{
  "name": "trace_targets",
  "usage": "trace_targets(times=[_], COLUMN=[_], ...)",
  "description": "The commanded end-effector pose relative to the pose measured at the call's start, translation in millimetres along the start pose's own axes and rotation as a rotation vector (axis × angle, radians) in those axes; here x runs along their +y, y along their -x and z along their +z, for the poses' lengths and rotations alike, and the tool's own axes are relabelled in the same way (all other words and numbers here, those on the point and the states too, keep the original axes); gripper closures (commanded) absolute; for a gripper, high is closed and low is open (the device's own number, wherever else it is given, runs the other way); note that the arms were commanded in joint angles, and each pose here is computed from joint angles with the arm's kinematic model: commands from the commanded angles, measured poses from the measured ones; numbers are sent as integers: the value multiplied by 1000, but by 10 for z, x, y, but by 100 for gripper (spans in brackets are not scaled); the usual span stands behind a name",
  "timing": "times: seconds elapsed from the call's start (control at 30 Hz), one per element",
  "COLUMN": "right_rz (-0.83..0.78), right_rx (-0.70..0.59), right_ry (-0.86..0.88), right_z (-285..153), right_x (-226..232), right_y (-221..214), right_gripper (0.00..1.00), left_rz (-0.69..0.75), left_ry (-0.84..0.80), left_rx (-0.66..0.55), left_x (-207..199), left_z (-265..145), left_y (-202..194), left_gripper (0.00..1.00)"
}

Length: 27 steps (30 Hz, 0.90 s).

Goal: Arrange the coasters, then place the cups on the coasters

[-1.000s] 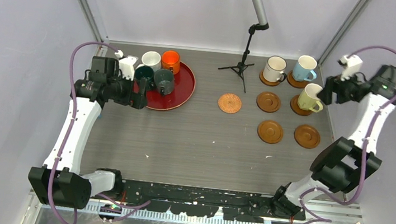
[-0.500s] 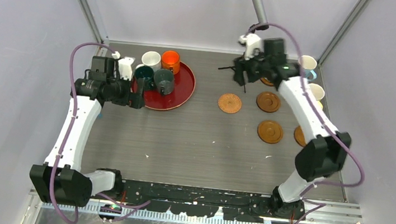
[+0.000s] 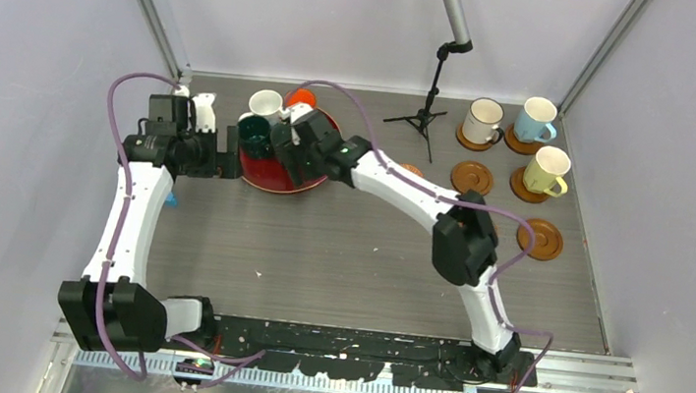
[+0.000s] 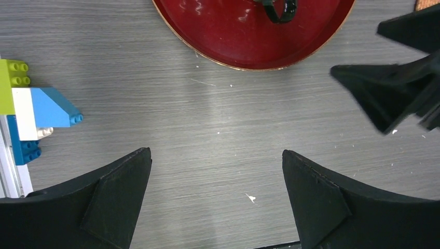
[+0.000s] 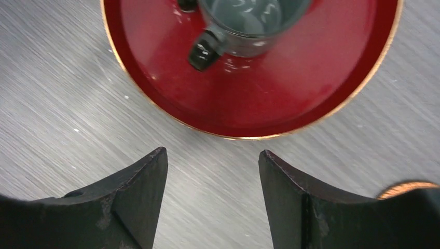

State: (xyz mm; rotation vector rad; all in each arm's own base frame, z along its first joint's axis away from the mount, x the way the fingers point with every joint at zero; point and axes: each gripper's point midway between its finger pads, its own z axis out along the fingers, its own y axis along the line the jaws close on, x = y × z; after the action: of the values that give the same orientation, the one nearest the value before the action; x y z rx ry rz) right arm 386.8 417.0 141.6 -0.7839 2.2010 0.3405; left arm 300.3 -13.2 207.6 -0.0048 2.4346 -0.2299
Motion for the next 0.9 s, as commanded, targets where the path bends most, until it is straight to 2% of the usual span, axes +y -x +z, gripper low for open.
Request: trace_targets(times=[0.0,0.2,0.47,0.6,0.87], right_rz=[154,181,155,143,63], right_rx=[-177,-167,-152,-131,-110], right_ry=[-52,-60,-174,-203,-124], right_z=[37,478,779,774,888], right_x=[132,296,138,13,-43], right_y=[603,620,450,364,324], right_gripper=[30,30,34,39,52], left_rz=[-20,-37,-50,-54,-59], left_ry=[29,32,29,25,23], left_rx=[-90,-107,-118,-116,-112], left_x=[89,156,203,223,249], left_z=[-63,-51,-75,-62,-29], left_y=[209,234,264,249,239], left_gripper=[0,0,0,0,0])
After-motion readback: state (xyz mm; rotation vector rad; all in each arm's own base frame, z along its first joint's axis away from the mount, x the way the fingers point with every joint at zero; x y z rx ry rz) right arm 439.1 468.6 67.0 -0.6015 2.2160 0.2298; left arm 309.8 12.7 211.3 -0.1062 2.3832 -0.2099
